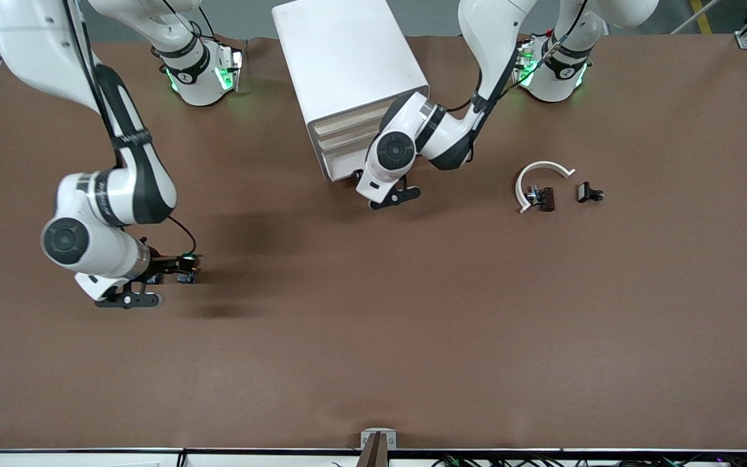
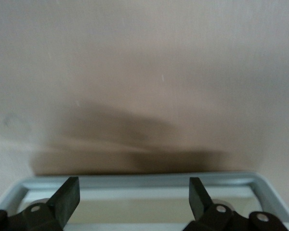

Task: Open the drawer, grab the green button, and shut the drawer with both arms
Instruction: 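Set the green button beside the red button and open the right gripper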

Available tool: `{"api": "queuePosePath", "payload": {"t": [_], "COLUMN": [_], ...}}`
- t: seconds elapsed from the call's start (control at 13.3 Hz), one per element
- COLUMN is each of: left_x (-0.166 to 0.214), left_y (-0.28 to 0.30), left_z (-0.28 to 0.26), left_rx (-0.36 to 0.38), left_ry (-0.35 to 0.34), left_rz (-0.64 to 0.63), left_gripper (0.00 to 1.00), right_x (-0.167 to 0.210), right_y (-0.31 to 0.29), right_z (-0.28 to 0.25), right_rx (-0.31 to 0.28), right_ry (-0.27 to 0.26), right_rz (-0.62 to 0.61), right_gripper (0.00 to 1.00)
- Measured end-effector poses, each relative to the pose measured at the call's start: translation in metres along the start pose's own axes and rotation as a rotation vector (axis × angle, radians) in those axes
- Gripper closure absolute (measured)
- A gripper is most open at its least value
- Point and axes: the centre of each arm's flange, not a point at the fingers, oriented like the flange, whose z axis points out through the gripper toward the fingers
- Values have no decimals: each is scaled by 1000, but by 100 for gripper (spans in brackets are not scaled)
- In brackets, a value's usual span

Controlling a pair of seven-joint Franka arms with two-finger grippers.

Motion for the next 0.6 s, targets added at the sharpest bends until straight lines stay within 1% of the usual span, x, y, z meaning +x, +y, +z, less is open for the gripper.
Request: {"api": "queuePosePath", "payload": {"t": [0.15, 0.23, 0.45, 0.6], "left_x": [-16, -20, -22, -16], "left_y": [0, -1, -1, -1], "left_z": [9, 10, 12, 3], "left_rx": [13, 12, -3, -25], "left_ry": [-19, -29, -55, -45], "left_rz": [8, 4, -19, -30], "left_gripper": [0, 0, 0, 0], "right_x": [-8, -14, -33, -48], "right_y": [2, 3, 12, 22], "right_z": [-40, -54, -90, -121], "right_rx": [2, 2, 1, 3], "right_ry": [19, 13, -6, -2], "right_rz": [0, -3, -23, -42], "right_gripper": [0, 0, 0, 0]}}
